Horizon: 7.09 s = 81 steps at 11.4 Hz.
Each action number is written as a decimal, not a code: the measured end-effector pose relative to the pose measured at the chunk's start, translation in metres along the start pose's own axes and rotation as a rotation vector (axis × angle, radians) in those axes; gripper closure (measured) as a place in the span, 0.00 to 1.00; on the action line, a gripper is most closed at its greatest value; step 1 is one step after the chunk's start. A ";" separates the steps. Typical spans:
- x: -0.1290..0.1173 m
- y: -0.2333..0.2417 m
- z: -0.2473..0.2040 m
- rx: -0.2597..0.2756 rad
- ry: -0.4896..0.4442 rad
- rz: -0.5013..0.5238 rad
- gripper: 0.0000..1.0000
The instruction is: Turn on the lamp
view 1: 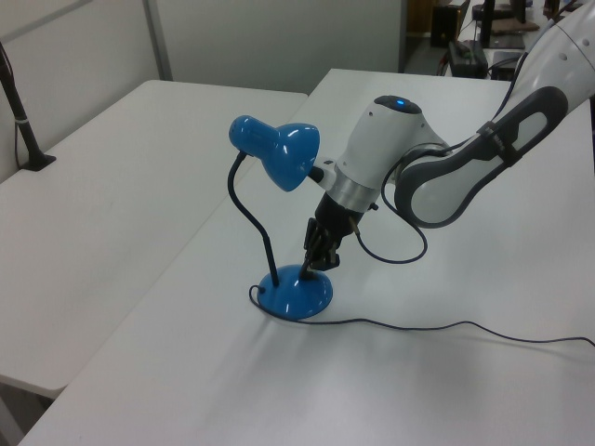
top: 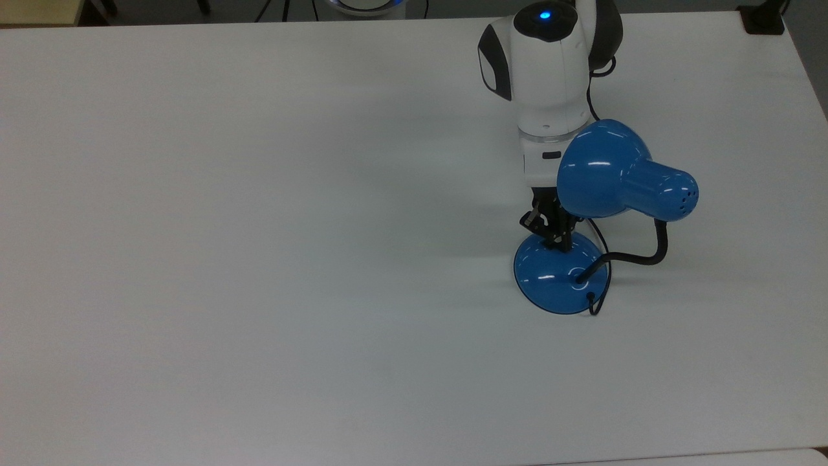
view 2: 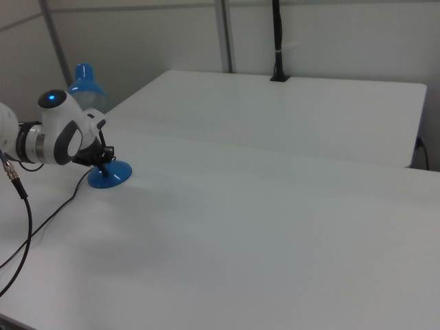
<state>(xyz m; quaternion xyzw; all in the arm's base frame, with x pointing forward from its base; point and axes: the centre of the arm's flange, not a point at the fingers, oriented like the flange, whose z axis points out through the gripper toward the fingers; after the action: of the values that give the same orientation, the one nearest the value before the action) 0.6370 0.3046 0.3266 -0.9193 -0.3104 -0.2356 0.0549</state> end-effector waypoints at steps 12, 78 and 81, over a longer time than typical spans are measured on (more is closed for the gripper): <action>0.000 0.006 -0.005 -0.007 0.005 -0.005 0.99; 0.027 -0.012 0.018 -0.130 -0.004 0.035 0.99; 0.030 -0.011 0.020 -0.131 0.001 0.035 0.99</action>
<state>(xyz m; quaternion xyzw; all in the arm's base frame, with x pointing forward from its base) 0.6589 0.3347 0.3220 -0.9261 -0.2780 -0.2550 -0.0013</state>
